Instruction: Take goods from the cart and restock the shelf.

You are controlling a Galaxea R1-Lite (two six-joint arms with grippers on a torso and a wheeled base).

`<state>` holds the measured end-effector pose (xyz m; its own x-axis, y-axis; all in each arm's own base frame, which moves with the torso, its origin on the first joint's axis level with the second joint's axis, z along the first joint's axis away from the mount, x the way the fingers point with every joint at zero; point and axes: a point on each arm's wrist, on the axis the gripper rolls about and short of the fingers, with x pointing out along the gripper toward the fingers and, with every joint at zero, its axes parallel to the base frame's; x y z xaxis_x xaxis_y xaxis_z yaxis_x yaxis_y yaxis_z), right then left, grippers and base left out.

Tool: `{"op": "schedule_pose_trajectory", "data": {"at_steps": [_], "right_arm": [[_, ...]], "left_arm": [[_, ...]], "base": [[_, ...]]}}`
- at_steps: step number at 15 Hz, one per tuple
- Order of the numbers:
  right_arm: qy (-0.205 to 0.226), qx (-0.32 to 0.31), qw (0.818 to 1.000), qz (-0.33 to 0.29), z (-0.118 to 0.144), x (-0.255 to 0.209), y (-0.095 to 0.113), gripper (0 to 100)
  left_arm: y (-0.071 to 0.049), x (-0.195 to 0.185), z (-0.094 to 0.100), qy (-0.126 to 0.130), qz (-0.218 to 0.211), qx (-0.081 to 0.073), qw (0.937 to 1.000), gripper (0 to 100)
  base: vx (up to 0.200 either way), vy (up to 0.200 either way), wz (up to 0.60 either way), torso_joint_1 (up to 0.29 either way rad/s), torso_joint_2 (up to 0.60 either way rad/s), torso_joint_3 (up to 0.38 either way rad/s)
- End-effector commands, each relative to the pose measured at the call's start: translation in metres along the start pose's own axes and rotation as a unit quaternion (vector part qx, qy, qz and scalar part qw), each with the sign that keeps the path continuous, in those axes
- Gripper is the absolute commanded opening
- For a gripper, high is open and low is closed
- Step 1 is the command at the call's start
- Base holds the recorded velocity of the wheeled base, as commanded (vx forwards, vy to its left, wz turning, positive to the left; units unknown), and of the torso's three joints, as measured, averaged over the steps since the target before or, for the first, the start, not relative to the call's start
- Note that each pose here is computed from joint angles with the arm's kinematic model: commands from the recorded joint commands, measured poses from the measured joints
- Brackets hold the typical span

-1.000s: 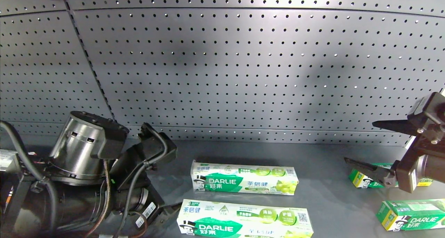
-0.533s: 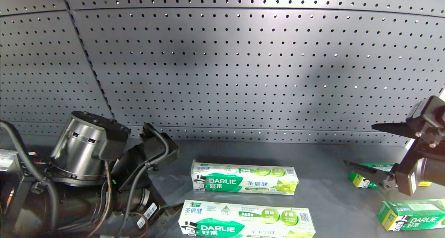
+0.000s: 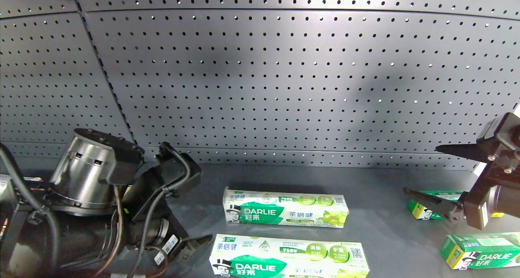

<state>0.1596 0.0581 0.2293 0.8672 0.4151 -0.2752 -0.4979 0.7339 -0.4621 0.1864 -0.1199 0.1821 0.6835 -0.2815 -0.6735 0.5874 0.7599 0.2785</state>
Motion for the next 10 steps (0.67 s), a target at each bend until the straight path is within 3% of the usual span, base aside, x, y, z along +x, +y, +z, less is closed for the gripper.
{"op": "schedule_pose_trajectory", "data": {"at_steps": [1, 6, 10], "right_arm": [[0.0, 0.0, 1.0, -0.002, 0.0, -0.001, 0.0, 100], [-0.011, 0.001, 1.0, 0.011, 0.0, -0.003, 0.0, 100], [-0.019, 0.0, 1.0, 0.005, 0.005, -0.004, -0.002, 100]], "left_arm": [[0.014, -0.023, -0.005, -0.027, 0.031, -0.023, 0.9989, 100], [0.036, -0.075, -0.019, -0.098, 0.108, -0.071, 0.9867, 100], [0.048, -0.103, -0.032, -0.127, 0.164, -0.109, 0.9722, 100]], "base": [[0.0, 0.0, 0.0, 0.0, 0.0, 0.0], [0.0, 0.0, 0.0, 0.0, 0.0, 0.0], [0.0, 0.0, 0.0, 0.0, 0.0, 0.0]]}}
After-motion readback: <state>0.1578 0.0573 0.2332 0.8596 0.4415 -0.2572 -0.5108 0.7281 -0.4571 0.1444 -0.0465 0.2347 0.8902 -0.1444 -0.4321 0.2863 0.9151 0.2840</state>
